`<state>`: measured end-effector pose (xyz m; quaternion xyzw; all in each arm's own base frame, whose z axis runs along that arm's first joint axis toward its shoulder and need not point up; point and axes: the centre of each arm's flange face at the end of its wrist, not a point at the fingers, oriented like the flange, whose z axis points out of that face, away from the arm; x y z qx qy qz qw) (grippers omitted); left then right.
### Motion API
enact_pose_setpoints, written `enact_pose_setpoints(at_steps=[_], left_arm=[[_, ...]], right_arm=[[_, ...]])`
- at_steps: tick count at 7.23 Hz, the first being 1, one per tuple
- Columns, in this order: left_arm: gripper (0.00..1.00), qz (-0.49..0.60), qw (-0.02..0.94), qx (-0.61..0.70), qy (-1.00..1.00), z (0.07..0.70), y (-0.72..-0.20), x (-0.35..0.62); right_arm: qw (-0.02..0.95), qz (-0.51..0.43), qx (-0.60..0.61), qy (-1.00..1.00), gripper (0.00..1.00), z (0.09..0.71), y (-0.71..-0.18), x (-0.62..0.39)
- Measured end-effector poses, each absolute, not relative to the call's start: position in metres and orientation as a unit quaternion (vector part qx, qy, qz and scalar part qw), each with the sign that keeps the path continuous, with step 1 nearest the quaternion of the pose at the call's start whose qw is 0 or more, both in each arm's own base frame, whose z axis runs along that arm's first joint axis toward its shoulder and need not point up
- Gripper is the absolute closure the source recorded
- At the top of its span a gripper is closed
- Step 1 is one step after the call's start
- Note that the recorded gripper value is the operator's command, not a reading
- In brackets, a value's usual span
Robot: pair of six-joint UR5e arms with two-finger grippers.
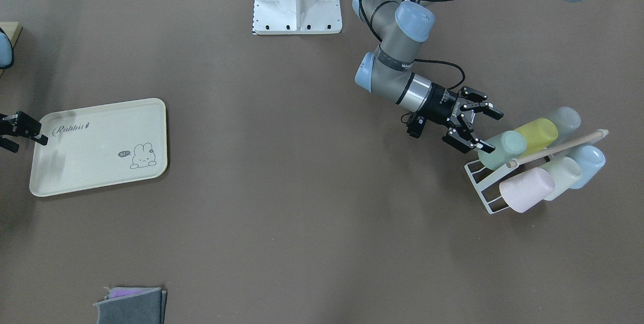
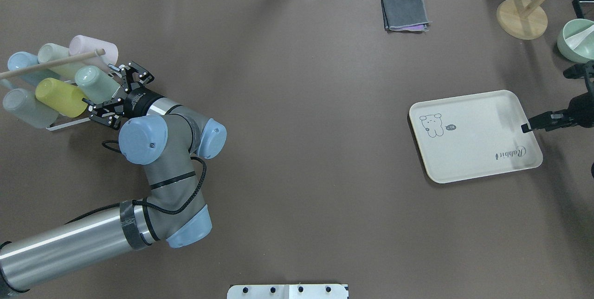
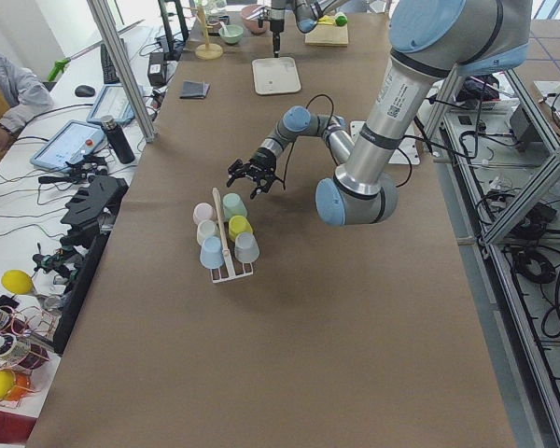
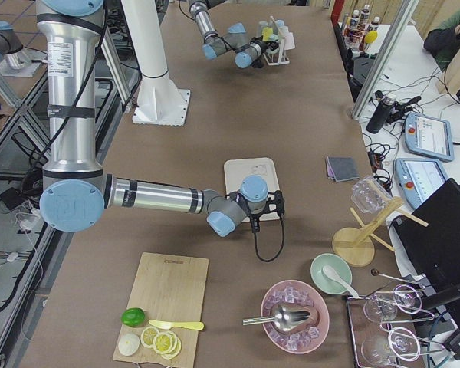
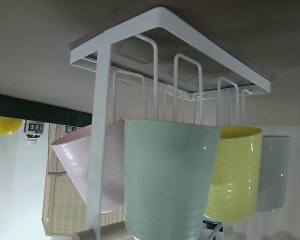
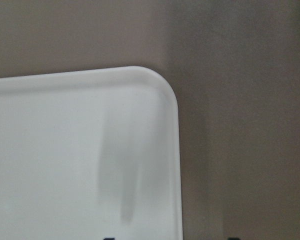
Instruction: Pick up and place green cup on tray
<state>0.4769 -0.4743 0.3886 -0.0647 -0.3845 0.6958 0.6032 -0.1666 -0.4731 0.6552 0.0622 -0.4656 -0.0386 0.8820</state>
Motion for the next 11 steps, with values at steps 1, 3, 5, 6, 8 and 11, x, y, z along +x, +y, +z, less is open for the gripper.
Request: enact_pose_setpoints(at_steps=[1,3,5,6,8,11], left_arm=[[0.02,0.688,0.608,-0.068,-0.39,0.398,-0.473,0.482],[0.02,0.679,0.597,-0.062,-0.424,0.41,-0.475,0.491],[0.02,0.675,0.576,-0.054,-0.458,0.413,-0.481,0.494],[0.02,0.674,0.57,-0.053,-0.467,0.414,-0.483,0.494],[0.02,0.673,0.566,-0.056,-0.472,0.418,-0.484,0.493],[0.03,0.674,0.566,-0.063,-0.471,0.425,-0.483,0.491]], right_arm=[[0.882,-0.04,0.062,-0.466,0.32,0.654,-0.478,-0.17],[0.881,-0.04,0.061,-0.467,0.4,0.653,-0.486,-0.175],[0.881,-0.041,0.061,-0.467,0.43,0.653,-0.488,-0.177],[0.881,-0.041,0.061,-0.467,0.43,0.653,-0.488,-0.177],[0.881,-0.041,0.059,-0.467,0.43,0.654,-0.488,-0.177],[0.882,-0.039,0.052,-0.466,0.49,0.661,-0.487,-0.177]])
